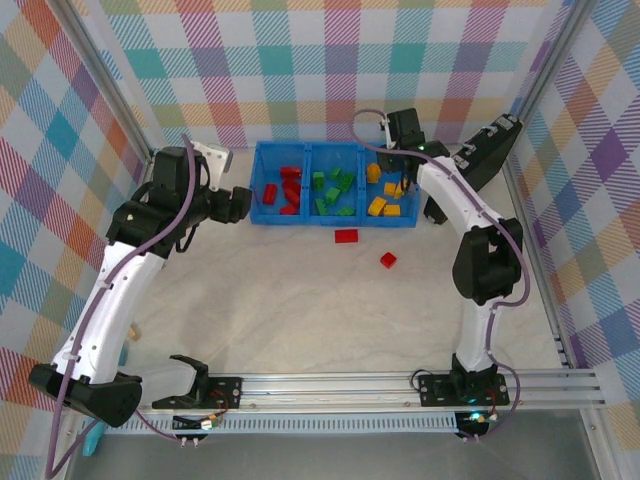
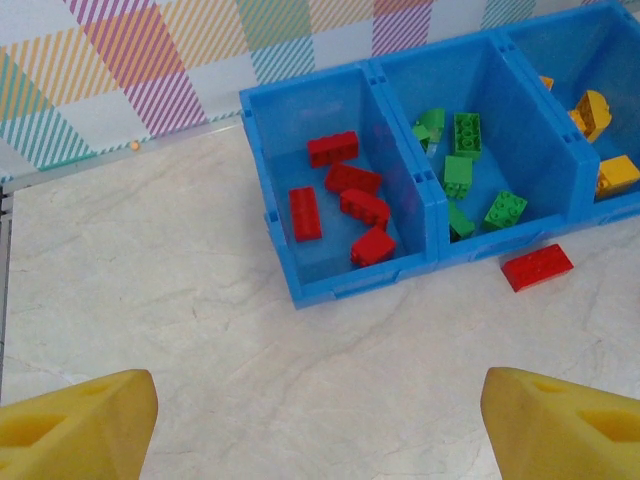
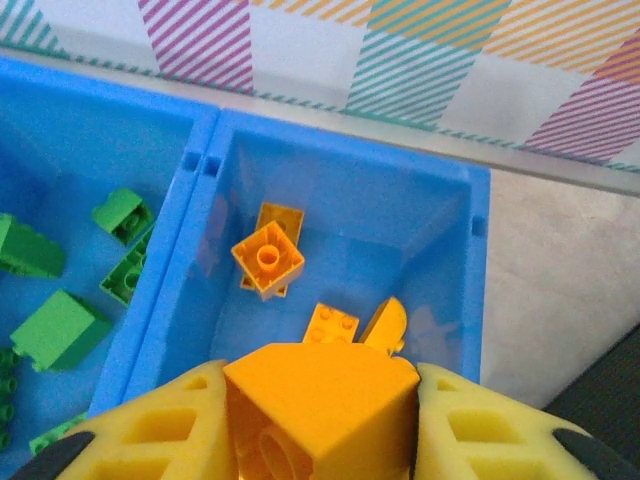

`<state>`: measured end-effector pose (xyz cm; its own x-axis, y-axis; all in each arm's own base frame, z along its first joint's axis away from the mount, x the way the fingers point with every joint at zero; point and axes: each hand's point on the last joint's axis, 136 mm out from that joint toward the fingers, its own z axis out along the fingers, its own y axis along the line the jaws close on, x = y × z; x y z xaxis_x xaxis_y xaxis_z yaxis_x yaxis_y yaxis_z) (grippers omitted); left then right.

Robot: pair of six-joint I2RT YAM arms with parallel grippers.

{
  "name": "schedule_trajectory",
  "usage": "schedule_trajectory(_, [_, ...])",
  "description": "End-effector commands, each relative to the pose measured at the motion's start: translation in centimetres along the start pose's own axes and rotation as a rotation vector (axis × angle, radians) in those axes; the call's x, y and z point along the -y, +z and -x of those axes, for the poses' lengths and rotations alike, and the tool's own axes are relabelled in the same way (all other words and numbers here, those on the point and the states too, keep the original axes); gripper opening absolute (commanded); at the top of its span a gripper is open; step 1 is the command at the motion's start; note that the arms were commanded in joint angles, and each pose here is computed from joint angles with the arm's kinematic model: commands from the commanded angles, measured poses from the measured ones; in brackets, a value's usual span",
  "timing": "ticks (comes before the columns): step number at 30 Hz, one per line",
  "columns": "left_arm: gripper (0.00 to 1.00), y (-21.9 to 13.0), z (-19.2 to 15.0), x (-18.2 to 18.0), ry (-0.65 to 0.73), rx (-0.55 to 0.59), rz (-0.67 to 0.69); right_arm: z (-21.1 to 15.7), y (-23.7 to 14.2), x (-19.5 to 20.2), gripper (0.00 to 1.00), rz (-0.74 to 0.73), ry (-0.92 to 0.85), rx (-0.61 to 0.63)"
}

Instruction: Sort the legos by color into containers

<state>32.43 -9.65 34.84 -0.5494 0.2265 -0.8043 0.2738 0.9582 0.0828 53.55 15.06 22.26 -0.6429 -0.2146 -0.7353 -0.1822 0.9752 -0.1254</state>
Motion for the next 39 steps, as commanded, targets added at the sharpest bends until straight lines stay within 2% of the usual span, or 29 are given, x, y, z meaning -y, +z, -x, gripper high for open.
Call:
schedule_trajectory(1, [0.84,-0.5,0.3,0.0,0.013,0.007,0.0,2.4,0.2,-1.0,0.31,0.046,0.011,0.062])
schedule_trajectory(5, [0.84,-0.2,0.1,0.4,0.009,-0.006,-0.019,2.1,2.0,-1.1,0.31,0.048,0.017,0.041])
schedule_trajectory(8, [0.84,0.3,-0.6,1.7,0.005,-0.035,-0.09,1.7,3.3,-1.1,0.32,0.04,0.019,0.032])
schedule_trajectory(11, [0.85,1.1,-1.7,4.1,0.011,-0.078,-0.181,1.0,4.6,-1.2,0.32,0.03,0.018,0.016])
schedule_trajectory(16, [0.86,2.6,-3.8,7.6,0.072,-0.151,-0.242,-0.5,7.1,-1.8,0.33,0.033,0.015,-0.03])
schedule_trajectory(25, [0.87,4.9,-5.4,15.2,0.133,-0.167,-0.379,-4.0,10.8,-2.5,0.34,0.037,0.008,-0.11])
schedule_trajectory(39, [0.87,11.4,-8.3,27.0,0.159,-0.216,-0.535,-5.7,12.2,-2.6,0.44,0.059,-0.021,-0.143])
